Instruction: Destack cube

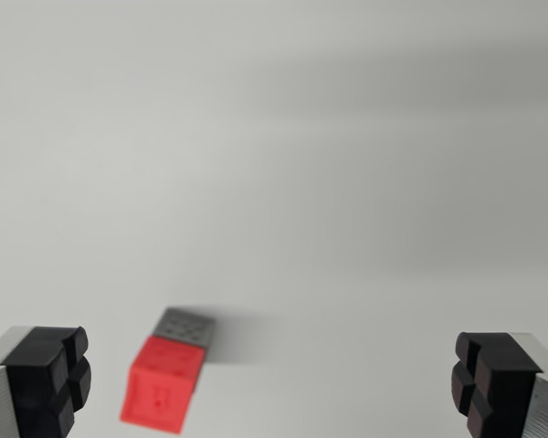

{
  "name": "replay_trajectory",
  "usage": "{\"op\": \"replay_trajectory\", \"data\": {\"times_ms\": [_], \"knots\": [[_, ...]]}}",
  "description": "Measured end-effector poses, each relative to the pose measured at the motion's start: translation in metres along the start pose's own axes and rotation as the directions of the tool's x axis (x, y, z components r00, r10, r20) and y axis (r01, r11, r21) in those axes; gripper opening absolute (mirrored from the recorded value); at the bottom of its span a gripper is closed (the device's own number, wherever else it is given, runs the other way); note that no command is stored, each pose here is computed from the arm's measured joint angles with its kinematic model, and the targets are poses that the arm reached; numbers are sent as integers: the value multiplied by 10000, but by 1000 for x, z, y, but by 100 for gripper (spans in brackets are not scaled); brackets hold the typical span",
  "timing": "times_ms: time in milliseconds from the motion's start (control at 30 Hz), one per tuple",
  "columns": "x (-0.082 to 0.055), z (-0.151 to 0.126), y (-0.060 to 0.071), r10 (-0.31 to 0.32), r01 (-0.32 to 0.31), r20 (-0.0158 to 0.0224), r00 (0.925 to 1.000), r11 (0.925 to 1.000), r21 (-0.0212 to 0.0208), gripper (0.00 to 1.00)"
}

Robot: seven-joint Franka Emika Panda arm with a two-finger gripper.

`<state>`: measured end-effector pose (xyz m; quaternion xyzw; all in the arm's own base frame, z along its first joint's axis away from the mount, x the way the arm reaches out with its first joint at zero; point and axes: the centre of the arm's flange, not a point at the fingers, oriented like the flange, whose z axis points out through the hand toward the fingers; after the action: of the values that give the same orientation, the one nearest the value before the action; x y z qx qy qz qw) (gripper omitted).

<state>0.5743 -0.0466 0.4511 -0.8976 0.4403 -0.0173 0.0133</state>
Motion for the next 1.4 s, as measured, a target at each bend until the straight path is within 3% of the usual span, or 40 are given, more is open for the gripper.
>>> {"op": "replay_trajectory", "data": {"times_ms": [467, 1400], "knots": [[-19, 14, 7, 252, -252, 34, 9997, 9997, -20, 100], [-85, 62, 29, 1087, -1085, 86, 9940, 9939, -183, 100]]}}
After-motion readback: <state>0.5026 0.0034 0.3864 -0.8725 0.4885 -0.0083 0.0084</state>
